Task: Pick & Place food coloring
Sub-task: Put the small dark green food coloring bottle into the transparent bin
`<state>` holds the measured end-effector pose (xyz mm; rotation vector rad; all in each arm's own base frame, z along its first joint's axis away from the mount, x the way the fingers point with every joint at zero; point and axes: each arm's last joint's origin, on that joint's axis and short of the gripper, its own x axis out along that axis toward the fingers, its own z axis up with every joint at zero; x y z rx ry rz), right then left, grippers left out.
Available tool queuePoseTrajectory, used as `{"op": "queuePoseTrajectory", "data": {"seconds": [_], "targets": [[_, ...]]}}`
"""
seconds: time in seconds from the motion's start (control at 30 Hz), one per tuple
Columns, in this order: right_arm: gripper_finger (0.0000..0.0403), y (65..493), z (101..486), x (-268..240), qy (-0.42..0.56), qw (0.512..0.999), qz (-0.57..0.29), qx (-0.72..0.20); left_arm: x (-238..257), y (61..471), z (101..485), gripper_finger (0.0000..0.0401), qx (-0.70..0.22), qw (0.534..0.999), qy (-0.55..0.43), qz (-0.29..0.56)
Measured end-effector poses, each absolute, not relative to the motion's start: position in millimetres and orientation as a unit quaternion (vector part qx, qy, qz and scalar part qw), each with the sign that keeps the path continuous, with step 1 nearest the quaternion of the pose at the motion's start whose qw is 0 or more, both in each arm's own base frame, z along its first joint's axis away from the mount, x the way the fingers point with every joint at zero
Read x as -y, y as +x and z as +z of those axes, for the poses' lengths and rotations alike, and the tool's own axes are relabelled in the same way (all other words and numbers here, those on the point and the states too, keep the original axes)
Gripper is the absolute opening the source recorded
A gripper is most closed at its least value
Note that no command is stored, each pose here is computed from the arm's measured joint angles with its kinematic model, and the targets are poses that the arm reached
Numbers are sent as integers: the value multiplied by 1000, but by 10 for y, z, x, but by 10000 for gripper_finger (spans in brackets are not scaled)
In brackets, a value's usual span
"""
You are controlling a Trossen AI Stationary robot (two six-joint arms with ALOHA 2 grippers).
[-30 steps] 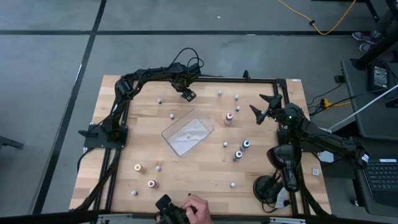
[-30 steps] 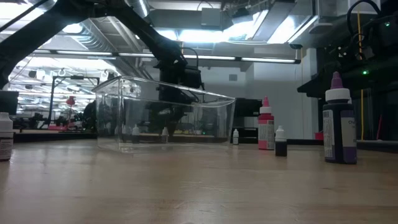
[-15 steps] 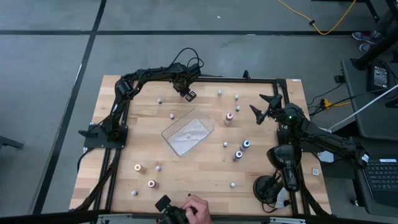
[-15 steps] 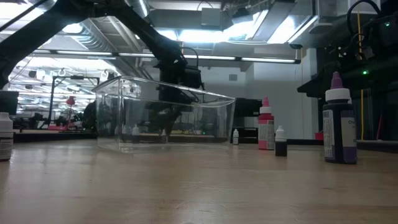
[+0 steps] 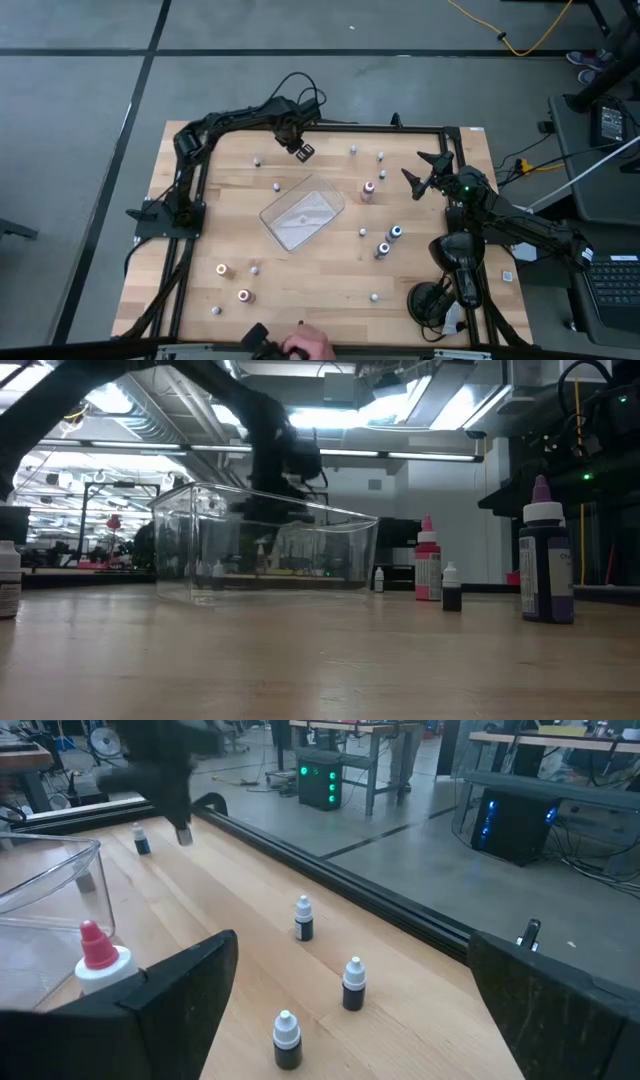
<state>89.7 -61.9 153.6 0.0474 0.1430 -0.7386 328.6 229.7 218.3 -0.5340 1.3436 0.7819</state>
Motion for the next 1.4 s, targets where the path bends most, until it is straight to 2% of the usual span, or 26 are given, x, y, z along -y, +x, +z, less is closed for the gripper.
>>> {"op": "queuePoseTrajectory", "data": {"seconds": [0.23,0.5,0.7,1.13,1.4], "targets": [[394,896,1537,619,22,930,-361,-70,-1988,3154,2609,53,-598,688,-251,325],[394,897,1535,619,23,930,-361,-70,-1509,3021,3143,53,-551,723,-261,325],[394,897,1536,619,22,930,-361,-70,-1067,2918,3374,52,-557,729,-257,304],[394,897,1535,619,23,930,-361,-70,-314,2984,3444,52,-573,743,-232,257],[394,897,1537,619,22,930,-361,-70,0,3187,3223,52,-599,729,-216,251]]}}
